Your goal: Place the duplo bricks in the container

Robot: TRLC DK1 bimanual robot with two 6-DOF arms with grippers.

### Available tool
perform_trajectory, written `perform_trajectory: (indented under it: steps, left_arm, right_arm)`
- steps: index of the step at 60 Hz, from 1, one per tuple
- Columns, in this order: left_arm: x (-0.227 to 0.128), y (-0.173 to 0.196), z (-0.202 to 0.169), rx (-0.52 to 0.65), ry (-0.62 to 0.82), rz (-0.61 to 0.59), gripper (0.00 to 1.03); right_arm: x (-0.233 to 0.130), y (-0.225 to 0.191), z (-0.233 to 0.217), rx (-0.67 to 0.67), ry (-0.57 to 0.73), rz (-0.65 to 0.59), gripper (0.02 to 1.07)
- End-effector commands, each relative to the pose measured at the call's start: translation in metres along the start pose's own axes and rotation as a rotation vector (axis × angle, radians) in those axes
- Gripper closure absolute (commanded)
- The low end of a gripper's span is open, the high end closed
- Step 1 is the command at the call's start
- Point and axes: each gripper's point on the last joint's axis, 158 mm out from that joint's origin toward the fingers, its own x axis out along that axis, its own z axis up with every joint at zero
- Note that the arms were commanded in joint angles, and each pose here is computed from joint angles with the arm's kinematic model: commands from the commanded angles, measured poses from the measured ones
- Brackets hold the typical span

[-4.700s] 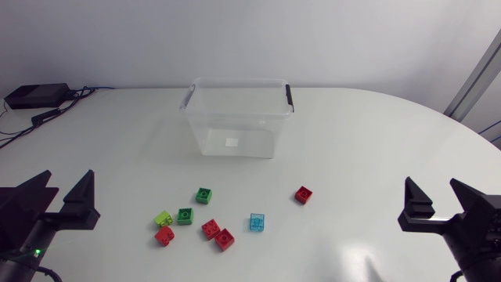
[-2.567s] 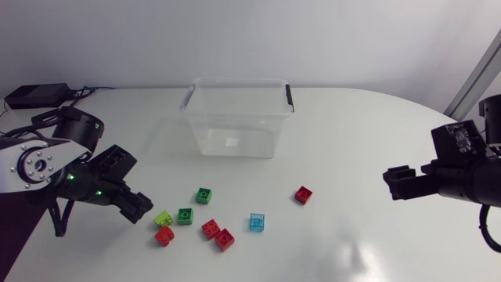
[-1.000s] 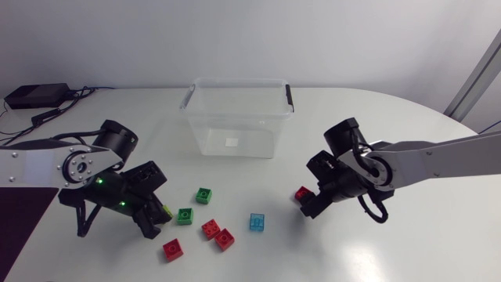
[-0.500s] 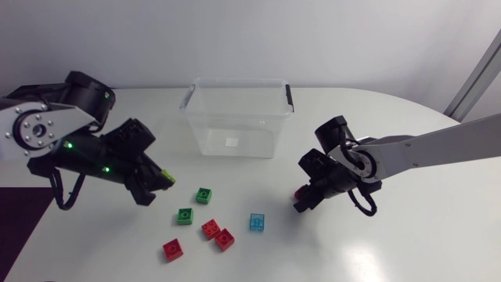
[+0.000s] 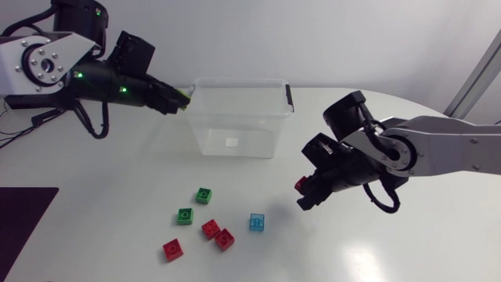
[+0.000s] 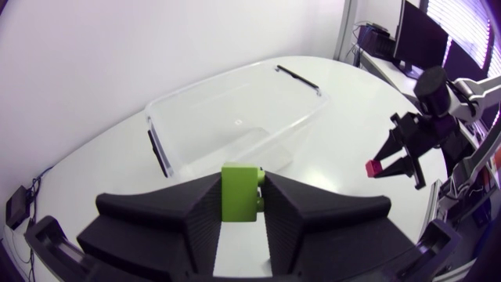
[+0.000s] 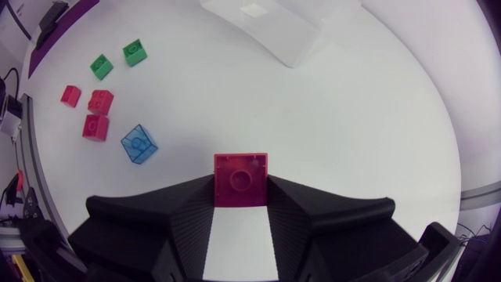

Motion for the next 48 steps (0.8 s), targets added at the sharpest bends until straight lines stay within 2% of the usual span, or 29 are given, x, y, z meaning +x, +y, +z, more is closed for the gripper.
perform_trajectory:
  steps: [1, 16, 24, 26, 29, 32, 38, 48]
  left_arm:
    - [0.017, 0.017, 0.017, -0.061, -0.028, 0.021, 0.77]
    - [0.071, 0.050, 0.034, -0.067, -0.062, 0.091, 0.77]
    - [0.097, 0.067, 0.038, -0.067, -0.080, 0.128, 0.72]
    - [0.101, 0.069, 0.038, -0.074, -0.082, 0.130, 0.65]
    - [0.105, 0.071, 0.038, -0.075, -0.083, 0.130, 0.47]
    - [0.106, 0.069, 0.038, -0.070, -0.089, 0.129, 0.37]
    - [0.092, 0.063, 0.046, -0.049, -0.110, 0.130, 0.26]
    - [0.044, 0.047, 0.060, -0.036, -0.147, 0.137, 0.24]
  right_arm:
    - [-0.018, 0.001, 0.021, 0.011, -0.046, -0.011, 0.87]
    - [-0.043, 0.004, 0.055, 0.012, -0.107, -0.026, 0.87]
    - [-0.050, 0.002, 0.076, 0.020, -0.138, -0.029, 0.87]
    - [-0.051, 0.002, 0.083, 0.022, -0.144, -0.030, 0.87]
    - [-0.053, 0.000, 0.092, 0.026, -0.158, -0.031, 0.87]
    - [-0.055, -0.002, 0.103, 0.032, -0.172, -0.037, 0.87]
    - [-0.059, -0.011, 0.125, 0.040, -0.200, -0.048, 0.87]
    - [-0.055, -0.024, 0.156, 0.046, -0.225, -0.059, 0.87]
